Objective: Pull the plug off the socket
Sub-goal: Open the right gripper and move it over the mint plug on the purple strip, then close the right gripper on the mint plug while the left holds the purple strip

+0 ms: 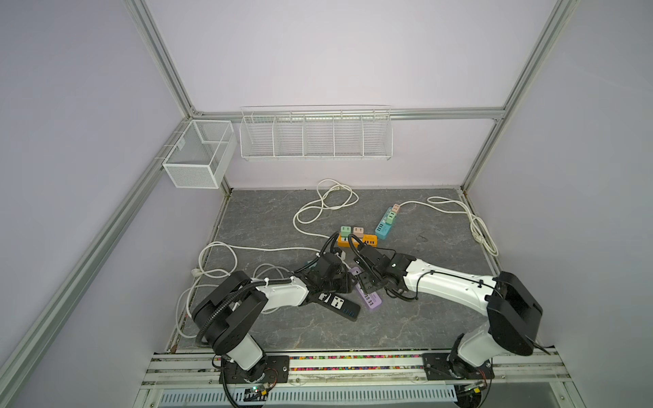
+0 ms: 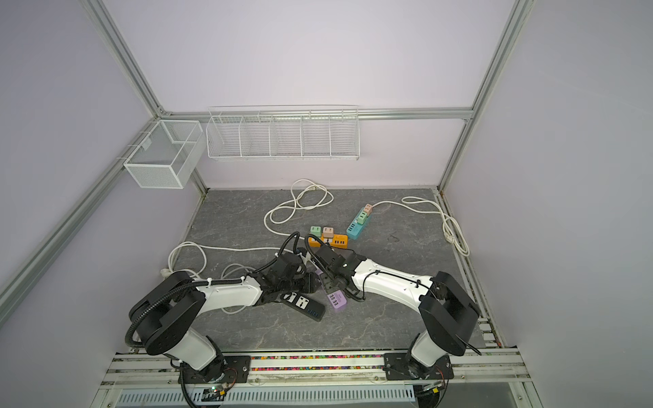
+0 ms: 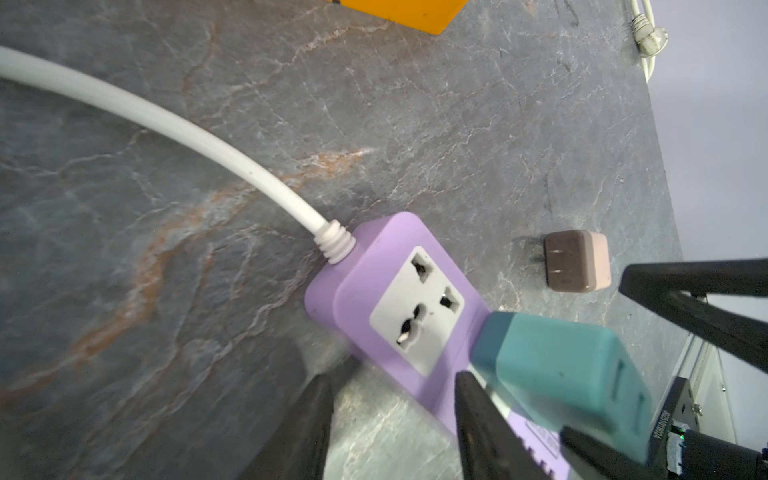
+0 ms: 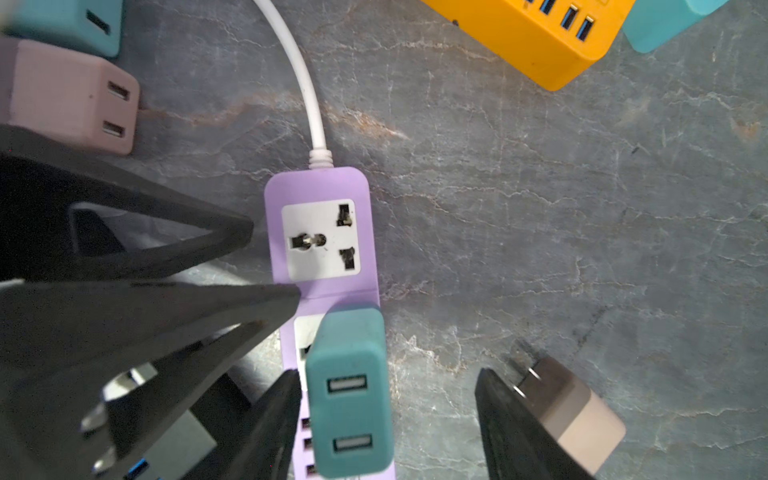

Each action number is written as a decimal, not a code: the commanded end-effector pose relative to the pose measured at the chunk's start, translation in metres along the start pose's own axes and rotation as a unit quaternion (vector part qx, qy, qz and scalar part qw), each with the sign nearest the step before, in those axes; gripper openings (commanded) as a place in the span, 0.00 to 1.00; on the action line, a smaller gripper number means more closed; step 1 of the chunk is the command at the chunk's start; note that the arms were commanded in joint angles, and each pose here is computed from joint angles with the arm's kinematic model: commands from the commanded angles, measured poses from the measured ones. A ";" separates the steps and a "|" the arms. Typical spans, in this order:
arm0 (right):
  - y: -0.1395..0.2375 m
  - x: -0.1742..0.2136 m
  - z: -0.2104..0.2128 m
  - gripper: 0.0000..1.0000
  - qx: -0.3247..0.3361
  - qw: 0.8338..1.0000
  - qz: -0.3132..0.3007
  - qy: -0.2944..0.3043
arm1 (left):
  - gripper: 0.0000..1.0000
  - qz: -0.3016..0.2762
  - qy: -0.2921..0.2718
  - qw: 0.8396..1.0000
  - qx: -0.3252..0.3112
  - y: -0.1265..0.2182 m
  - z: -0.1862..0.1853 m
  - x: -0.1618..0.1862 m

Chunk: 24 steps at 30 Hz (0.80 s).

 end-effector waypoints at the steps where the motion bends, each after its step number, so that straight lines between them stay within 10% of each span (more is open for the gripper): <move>1: -0.003 -0.007 0.004 0.65 0.002 1.000 -0.008 0.004 | 0.49 0.005 -0.003 1.000 0.003 -0.003 -0.006 -0.005; 24: -0.028 0.006 0.009 0.43 -0.006 1.000 0.016 -0.008 | 0.49 0.014 0.012 0.999 -0.039 -0.011 0.005 -0.002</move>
Point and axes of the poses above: each gripper's point midway between its finger pads, its own y axis back along the fingers, its own z axis along the line the jaws close on, x = y × z, the point moved 9 cm from there along y, back along the fingers, and after that the axes turned 13 degrees about y, right-handed, at the moved point
